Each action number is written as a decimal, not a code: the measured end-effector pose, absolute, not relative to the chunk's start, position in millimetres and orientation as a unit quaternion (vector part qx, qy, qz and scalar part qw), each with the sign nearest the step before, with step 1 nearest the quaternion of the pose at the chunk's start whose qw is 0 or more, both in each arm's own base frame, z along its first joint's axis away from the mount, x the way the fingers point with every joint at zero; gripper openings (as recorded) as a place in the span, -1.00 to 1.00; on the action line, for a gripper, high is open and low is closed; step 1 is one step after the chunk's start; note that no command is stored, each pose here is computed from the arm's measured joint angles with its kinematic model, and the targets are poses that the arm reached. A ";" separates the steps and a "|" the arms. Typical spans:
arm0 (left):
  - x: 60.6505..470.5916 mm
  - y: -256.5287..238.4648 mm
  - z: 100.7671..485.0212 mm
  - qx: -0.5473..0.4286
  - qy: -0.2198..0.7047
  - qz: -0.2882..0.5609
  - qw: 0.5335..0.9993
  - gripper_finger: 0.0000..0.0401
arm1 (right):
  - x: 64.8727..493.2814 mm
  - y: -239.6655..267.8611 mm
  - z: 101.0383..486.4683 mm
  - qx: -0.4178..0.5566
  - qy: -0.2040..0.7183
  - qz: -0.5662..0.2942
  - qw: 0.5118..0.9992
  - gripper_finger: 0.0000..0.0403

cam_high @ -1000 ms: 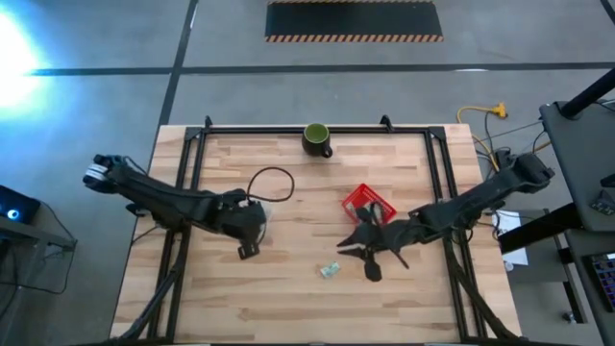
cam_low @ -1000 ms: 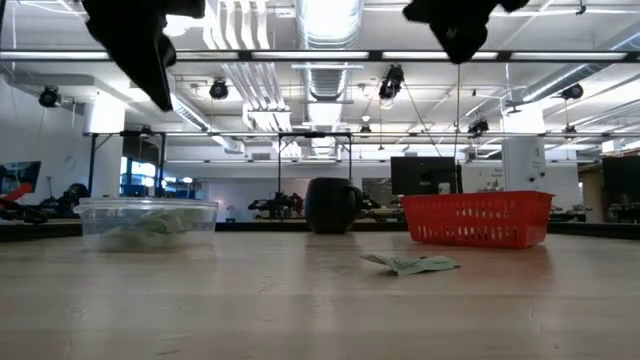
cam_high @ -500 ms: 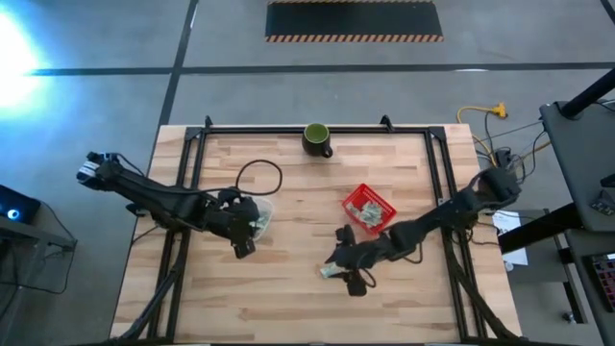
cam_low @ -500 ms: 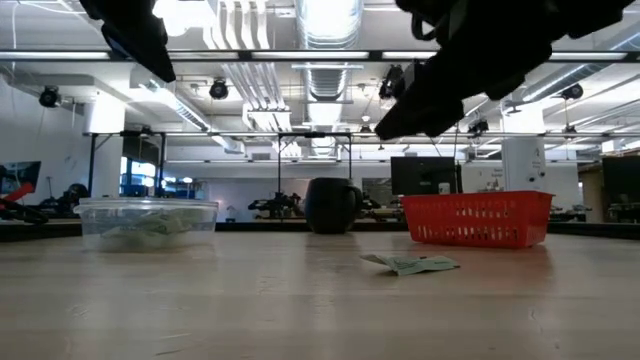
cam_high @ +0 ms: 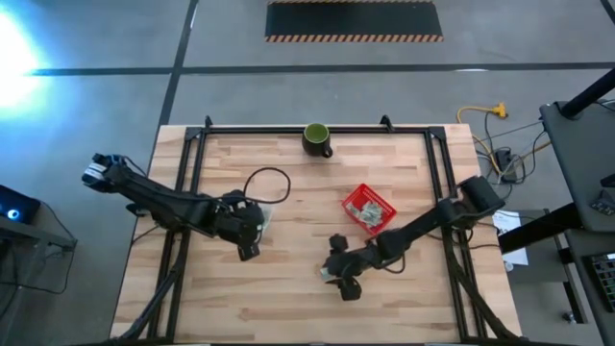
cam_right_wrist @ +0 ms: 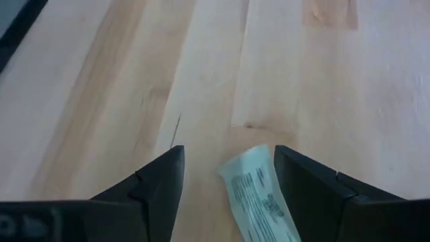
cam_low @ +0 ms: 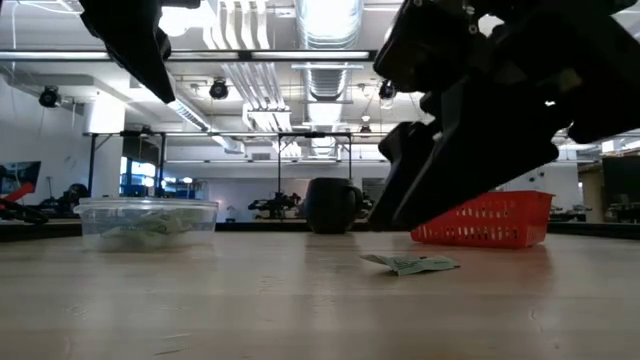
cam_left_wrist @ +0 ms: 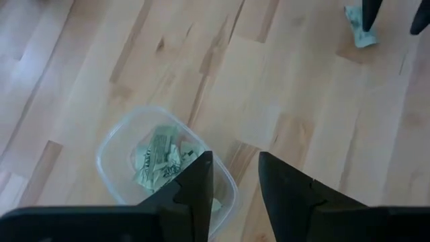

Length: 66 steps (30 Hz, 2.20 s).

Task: Pick and place items into bin
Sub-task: Put the stevia packet into the red basket

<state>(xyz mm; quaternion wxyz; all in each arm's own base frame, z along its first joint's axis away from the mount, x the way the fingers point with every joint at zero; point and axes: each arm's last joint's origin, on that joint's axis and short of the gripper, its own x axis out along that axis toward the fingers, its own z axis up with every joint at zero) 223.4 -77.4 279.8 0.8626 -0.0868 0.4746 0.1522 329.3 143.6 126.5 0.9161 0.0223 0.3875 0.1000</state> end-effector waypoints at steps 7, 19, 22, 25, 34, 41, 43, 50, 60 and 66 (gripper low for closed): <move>223.6 -77.5 279.4 -0.082 0.476 0.150 0.863 -0.49 | 337.8 147.0 108.2 0.011 0.406 0.092 0.909 0.10; 223.4 -77.4 279.6 -0.082 0.476 0.150 0.863 -0.49 | 343.2 149.0 101.3 0.013 0.437 0.073 0.897 -0.01; 223.5 -77.3 279.6 -0.082 0.476 0.150 0.863 -0.49 | 340.0 146.6 104.2 -0.002 0.444 0.056 0.894 -0.10; 223.4 -77.3 279.6 -0.083 0.476 0.150 0.863 -0.49 | 337.9 145.1 105.8 -0.010 0.450 0.046 0.892 -0.23; 223.5 -77.3 279.6 -0.083 0.475 0.150 0.863 -0.49 | 336.4 144.3 107.5 -0.020 0.451 0.047 0.891 -0.70; 223.8 -77.0 279.9 -0.080 0.471 0.155 0.865 -0.49 | 333.8 142.2 114.8 -0.034 0.450 0.049 0.891 -0.95; 224.0 -77.1 279.9 -0.080 0.470 0.156 0.865 -0.49 | 333.5 140.6 119.7 -0.038 0.445 0.047 0.894 -0.95; 224.3 -77.1 280.1 -0.080 0.468 0.156 0.866 -0.49 | 332.1 132.4 147.8 -0.030 0.416 0.033 0.908 -0.96; 226.3 -77.8 281.2 -0.085 0.458 0.155 0.871 -0.49 | 320.2 112.8 212.1 -0.057 0.333 -0.014 0.941 -0.96; 227.5 -77.4 282.1 -0.082 0.446 0.164 0.876 -0.49 | 301.1 94.1 251.1 -0.073 0.298 -0.069 0.949 -0.96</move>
